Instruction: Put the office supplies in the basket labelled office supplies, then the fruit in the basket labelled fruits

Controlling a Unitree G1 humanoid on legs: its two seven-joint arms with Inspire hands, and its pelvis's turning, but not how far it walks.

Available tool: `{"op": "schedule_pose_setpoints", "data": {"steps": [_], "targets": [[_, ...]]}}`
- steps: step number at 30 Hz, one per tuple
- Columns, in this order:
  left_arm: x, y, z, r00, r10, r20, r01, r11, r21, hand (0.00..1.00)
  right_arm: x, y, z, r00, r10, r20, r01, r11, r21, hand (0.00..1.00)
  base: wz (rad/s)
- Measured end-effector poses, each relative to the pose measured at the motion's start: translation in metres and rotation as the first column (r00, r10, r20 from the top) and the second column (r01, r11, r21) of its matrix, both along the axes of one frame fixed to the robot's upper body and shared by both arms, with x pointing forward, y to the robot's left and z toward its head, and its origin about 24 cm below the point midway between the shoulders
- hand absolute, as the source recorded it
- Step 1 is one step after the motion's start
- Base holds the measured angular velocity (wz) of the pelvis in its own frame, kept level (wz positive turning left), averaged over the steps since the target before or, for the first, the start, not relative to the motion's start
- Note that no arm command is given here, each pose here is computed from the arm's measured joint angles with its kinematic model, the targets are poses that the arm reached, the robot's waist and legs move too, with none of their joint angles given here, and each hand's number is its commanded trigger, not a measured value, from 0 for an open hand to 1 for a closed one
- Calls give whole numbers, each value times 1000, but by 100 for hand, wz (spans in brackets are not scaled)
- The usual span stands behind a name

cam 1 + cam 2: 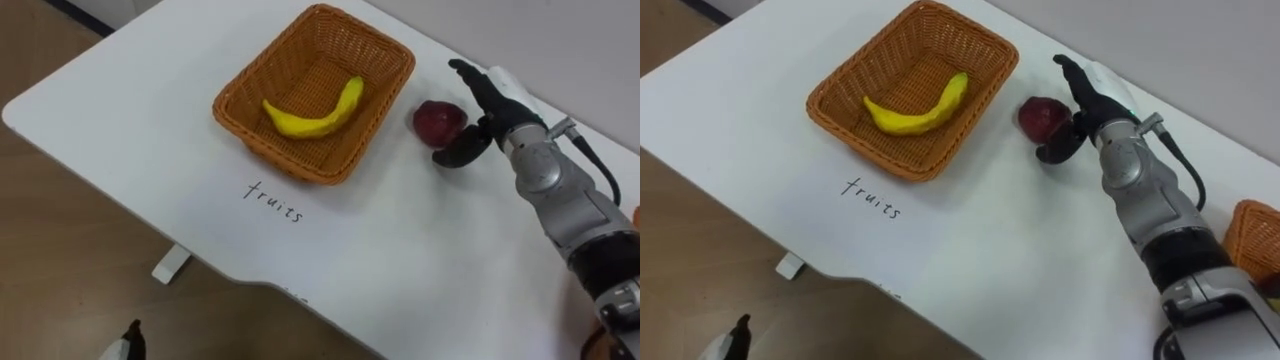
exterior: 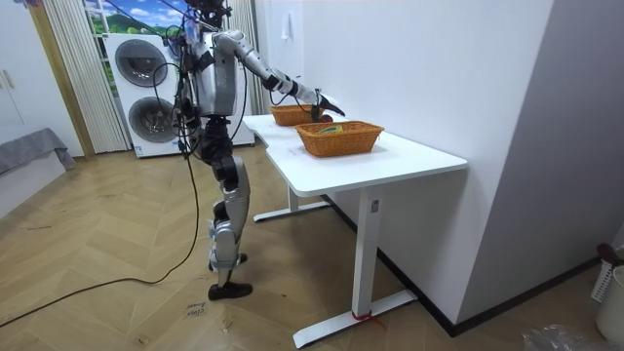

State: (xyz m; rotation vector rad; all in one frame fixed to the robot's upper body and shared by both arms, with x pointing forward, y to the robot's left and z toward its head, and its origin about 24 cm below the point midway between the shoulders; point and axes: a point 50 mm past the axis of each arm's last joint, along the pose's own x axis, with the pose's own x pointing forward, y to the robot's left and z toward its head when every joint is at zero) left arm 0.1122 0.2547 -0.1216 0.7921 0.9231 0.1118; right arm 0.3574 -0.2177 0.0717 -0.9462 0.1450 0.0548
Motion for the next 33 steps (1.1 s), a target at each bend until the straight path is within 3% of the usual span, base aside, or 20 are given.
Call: {"op": "schedule_pose_setpoints", "data": {"steps": [26,33], "targets": [[-1,2,1,999,25,33,-27,999,40,0,5,-1,5,1000,-5,7,5,1000,-12,0,0],[-1,2,1,999,25,32,-26,999,42,0,6,5,4,1000,27,-5,-27,997,-78,0,0]]}}
